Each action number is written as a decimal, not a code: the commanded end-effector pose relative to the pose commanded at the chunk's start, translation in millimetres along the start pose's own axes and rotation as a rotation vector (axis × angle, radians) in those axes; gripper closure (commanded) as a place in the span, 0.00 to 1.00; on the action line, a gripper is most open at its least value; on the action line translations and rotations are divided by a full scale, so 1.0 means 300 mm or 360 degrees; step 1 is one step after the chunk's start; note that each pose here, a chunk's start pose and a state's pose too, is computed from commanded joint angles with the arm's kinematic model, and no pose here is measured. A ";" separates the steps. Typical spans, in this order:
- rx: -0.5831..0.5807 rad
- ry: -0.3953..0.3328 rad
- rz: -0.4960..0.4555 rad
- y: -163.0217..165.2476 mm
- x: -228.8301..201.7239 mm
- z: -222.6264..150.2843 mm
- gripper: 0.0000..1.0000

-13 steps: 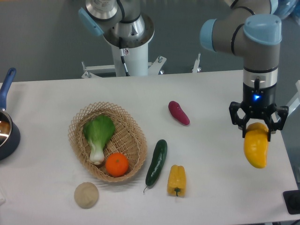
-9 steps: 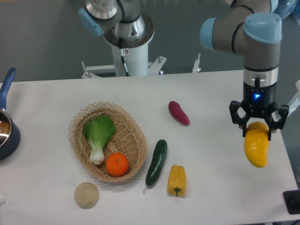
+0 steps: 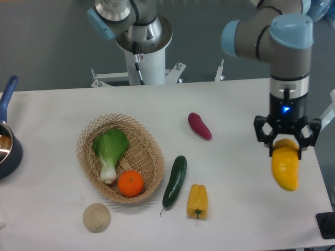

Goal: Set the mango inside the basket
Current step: 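Hold the yellow mango in the gripper and begin moving it, then carry the yellow mango over the wicker basket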

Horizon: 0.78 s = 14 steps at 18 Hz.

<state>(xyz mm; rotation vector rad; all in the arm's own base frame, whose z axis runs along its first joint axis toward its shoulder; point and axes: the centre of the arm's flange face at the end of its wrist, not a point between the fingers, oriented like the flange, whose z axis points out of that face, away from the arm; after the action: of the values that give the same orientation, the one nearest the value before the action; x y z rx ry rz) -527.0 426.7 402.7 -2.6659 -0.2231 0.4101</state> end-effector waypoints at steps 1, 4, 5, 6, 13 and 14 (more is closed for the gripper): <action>0.0007 0.0018 -0.0042 -0.031 0.041 0.007 0.78; -0.0010 0.0090 -0.0177 -0.087 0.188 0.038 0.78; -0.0004 0.0106 -0.0175 -0.105 0.245 0.026 0.78; -0.0002 0.0122 -0.0162 -0.115 0.290 0.014 0.78; -0.0173 0.0335 0.0095 -0.032 0.779 0.080 0.78; -0.0210 0.0333 0.0181 -0.032 0.834 0.092 0.78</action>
<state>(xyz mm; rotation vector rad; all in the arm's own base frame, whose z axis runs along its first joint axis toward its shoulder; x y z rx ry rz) -300.8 500.7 320.5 -2.8351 -0.0356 0.1530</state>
